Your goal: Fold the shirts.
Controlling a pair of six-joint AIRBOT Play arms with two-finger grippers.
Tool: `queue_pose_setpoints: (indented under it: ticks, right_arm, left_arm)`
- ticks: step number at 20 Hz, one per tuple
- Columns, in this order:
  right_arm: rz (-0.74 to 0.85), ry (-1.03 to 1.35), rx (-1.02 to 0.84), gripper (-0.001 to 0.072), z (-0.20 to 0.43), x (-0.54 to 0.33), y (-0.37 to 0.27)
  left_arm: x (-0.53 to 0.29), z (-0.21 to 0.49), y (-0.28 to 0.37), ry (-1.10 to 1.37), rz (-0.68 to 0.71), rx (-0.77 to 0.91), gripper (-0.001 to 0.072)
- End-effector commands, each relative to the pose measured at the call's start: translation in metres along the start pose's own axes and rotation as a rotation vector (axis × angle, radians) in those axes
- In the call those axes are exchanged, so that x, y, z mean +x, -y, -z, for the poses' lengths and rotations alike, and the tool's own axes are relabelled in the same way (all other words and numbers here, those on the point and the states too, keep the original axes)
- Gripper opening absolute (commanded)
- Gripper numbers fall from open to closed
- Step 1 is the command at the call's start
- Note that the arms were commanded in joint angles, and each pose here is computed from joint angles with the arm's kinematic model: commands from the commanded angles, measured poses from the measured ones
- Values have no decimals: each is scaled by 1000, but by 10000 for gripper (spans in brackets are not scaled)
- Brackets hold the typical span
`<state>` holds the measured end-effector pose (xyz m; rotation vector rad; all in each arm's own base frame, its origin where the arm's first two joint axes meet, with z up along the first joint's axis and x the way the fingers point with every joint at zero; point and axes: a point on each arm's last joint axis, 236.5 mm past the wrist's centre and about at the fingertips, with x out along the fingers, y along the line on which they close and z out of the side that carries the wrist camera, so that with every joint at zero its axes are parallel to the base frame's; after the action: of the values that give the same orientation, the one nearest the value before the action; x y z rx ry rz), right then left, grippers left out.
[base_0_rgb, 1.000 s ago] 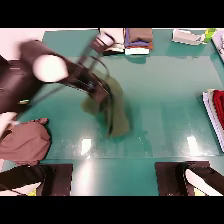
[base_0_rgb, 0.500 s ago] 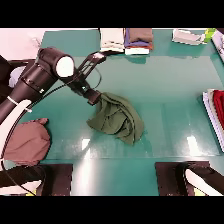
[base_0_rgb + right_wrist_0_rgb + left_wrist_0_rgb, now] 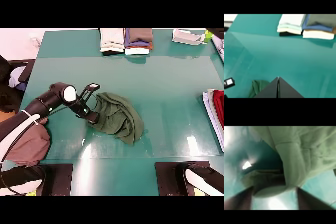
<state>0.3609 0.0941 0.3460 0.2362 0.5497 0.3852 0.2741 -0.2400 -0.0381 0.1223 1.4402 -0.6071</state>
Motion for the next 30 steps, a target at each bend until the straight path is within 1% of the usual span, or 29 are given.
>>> queue_pose_setpoints:
  ticks: [1, 2, 3, 5, 7, 9, 10, 11, 12, 13, 14, 16, 19, 23, 24, 25, 26, 27, 28, 30]
  right_arm:
    - [2, -126, 26, 21, 26, 17, 9]
    - [3, -177, 37, 20, 36, 24, 13]
    - [4, -236, 47, 21, 48, 32, 17]
    - [1, -369, 59, 21, 76, 42, 22]
    - [60, -501, 55, 21, 110, 54, 31]
    - [123, -596, 36, 21, 153, 67, 35]
    - [126, -636, 32, 24, 179, 75, 30]
    - [106, -671, 32, 64, 204, 84, 20]
    - [97, -709, 37, 301, 231, 92, 14]
    - [85, -762, 33, 512, 262, 98, 5]
    - [79, -822, 24, 530, 293, 102, 0]
    - [74, -928, 3, 530, 344, 107, -10]
    - [46, -1013, -50, 530, 392, 119, -27]
    - [-7, -1031, -24, 525, 414, 139, -51]
    - [-7, -1029, -28, 445, 417, 142, -51]
    - [-7, -1019, -29, 280, 416, 145, -51]
    - [-7, -1004, -34, 137, 414, 147, -51]
    - [-3, -977, -51, 21, 407, 148, -49]
    - [12, -944, -82, 21, 397, 147, -43]
    - [89, -871, -125, 20, 360, 137, -22]
  left_arm:
    - [14, 1, -2, 30, 17, -1, 302]
    - [14, -3, -3, 43, 9, 10, 186]
    - [13, -5, -7, 52, -5, 34, 30]
    - [9, -4, -20, 47, -68, 67, 25]
    - [0, -3, -33, 25, -111, 80, 25]
    - [-8, -3, -38, 10, -114, 65, 26]
    - [-9, -4, -40, 12, -114, 61, 25]
    - [-9, -4, -40, 15, -115, 62, 25]
    - [-9, -5, -39, 19, -113, 60, 25]
    - [-9, -6, -38, 22, -108, 58, 26]
    - [-9, -6, -38, 24, -108, 58, 26]
    - [-9, -8, -38, 29, -108, 58, 25]
    - [-9, -7, -38, 26, -108, 58, 26]
    - [-9, -6, -38, 24, -108, 58, 26]
    - [-9, -6, -38, 24, -108, 58, 26]
    - [-9, -6, -38, 22, -108, 58, 26]
    - [-9, -6, -38, 22, -108, 58, 26]
    - [-9, -6, -38, 24, -109, 58, 26]
    - [-12, -7, -41, 24, -121, 60, 25]
    - [-29, -18, -57, 43, -195, 61, 25]
